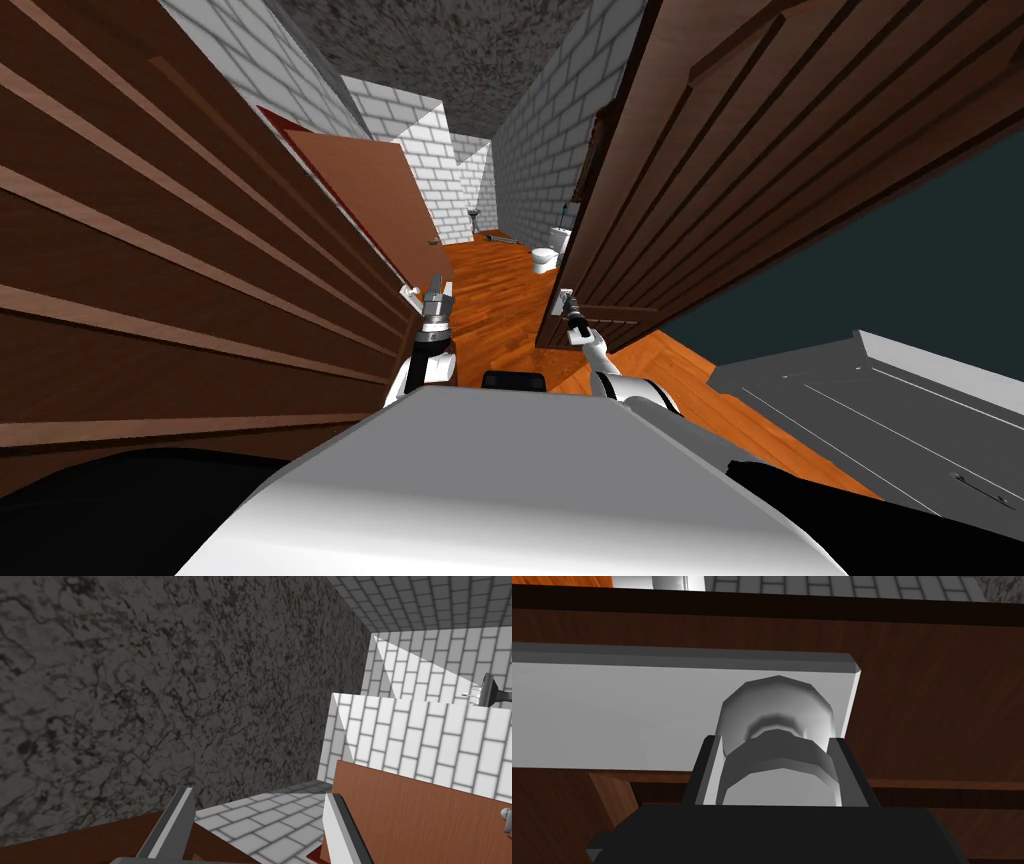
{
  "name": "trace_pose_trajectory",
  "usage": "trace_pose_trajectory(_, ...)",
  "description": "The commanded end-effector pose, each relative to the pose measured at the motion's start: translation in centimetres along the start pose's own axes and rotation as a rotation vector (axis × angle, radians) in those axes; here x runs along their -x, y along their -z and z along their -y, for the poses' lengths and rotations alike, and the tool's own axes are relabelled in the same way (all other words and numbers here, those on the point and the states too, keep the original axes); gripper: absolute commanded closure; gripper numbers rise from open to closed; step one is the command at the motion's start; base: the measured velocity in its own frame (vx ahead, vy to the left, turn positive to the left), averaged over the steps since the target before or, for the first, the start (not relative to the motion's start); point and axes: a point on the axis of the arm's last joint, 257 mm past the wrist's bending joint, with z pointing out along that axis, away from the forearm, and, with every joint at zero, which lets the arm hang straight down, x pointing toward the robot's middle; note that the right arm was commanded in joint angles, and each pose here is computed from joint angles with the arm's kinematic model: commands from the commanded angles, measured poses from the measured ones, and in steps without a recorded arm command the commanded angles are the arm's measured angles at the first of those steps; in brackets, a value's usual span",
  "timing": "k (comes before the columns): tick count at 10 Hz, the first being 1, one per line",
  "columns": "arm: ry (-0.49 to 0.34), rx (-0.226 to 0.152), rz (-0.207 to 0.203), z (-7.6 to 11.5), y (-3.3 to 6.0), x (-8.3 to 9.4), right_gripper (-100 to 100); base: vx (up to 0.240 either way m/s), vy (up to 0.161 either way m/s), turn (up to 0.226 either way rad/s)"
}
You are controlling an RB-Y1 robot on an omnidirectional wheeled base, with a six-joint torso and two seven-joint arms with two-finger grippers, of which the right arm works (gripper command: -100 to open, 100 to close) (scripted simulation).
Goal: Push the door open
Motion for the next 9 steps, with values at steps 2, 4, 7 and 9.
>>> trace_pose_trajectory(2,0.000,0.005,0.014,-0.3,-0.03,0.8,100,0.093,0.016,-0.020)
trace_pose_trajectory(4,0.000,0.005,0.024,-0.3,0.05,1.3,100,0.170,0.011,-0.013)
trace_pose_trajectory(7,0.000,0.005,0.053,-0.2,0.31,2.8,100,0.181,0.024,-0.023)
trace_pose_trajectory(9,0.000,0.005,0.071,-0.2,0.48,3.7,100,0.166,0.034,-0.041)
